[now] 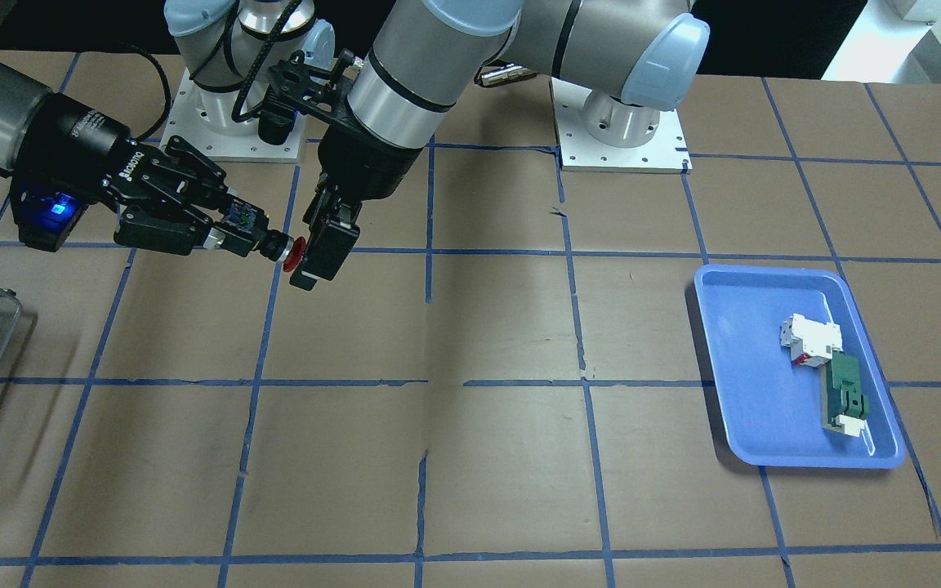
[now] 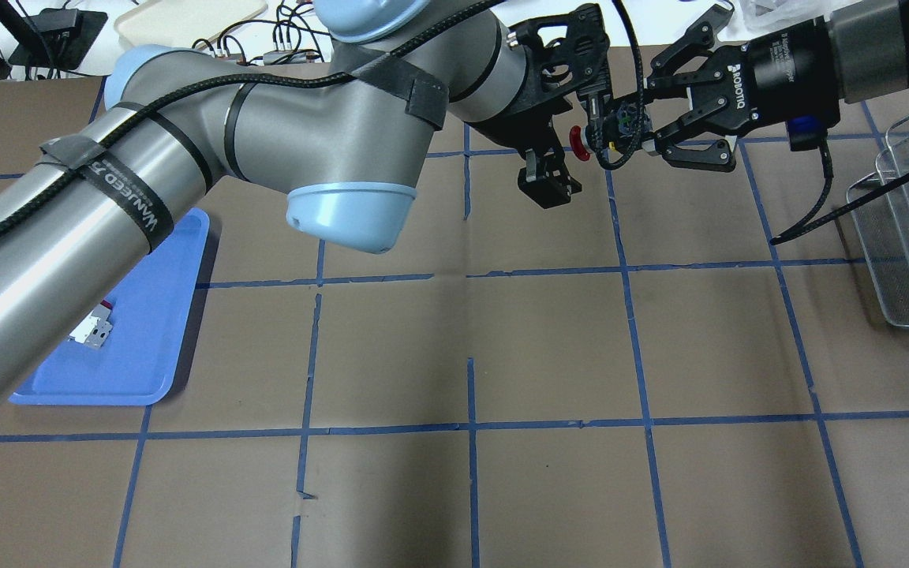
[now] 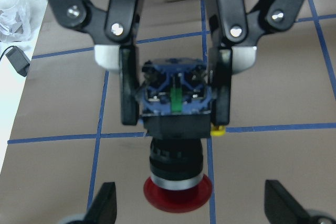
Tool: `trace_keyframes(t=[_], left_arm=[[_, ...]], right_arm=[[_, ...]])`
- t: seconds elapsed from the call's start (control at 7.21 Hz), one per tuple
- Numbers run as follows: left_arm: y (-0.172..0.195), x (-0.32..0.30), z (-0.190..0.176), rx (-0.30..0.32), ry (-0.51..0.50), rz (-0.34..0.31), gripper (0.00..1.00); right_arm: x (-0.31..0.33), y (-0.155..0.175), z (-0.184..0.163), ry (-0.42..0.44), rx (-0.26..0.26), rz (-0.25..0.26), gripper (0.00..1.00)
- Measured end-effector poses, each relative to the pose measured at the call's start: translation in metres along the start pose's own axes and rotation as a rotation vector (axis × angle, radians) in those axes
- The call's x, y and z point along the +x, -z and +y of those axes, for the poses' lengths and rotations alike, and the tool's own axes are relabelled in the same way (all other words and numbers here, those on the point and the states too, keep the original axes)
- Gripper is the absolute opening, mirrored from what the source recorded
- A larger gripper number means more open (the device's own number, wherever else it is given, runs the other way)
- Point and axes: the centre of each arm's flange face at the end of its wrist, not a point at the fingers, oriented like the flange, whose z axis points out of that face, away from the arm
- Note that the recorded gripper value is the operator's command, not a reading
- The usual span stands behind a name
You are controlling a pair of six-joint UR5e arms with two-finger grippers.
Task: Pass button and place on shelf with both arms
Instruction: 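Open the left gripper and pull it back while the right gripper carries the button away, then lower the push-button into the wire mesh basket with the right gripper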
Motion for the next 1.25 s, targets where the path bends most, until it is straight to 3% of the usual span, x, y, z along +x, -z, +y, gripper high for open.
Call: trace_keyframes(t=[0.14,0.42,0.55,0.83,0.97,1.11,1.25], left_arm=[[0.008,-0.006,0.009,-0.034,0.025,0.003,1.00],[0.032,-0.011,0.041,-0.188,0.107,0.021,1.00],[0.050,-0.014,0.060,-0.281,0.154,0.006,1.00],[0.083,-0.020,0.106,-0.413,0.254,-0.003,1.00],[0.094,-0.020,0.125,-0.464,0.334,0.007,1.00],[0.106,-0.021,0.138,-0.493,0.458,-0.015,1.00],[0.119,-0.024,0.150,-0.510,0.618,-0.070,1.00]], right_arm=[[0.001,0.004,-0.003,0.057,0.063,0.028,0.00],[0.002,0.019,-0.007,0.234,0.227,0.138,0.00],[0.003,0.030,-0.009,0.346,0.316,0.229,0.00],[0.007,0.060,-0.019,0.624,0.489,0.491,0.00],[0.010,0.082,-0.030,0.739,0.545,0.615,0.00],[0.013,0.111,-0.047,0.827,0.572,0.695,0.00],[0.017,0.149,-0.071,0.907,0.595,0.734,0.00]])
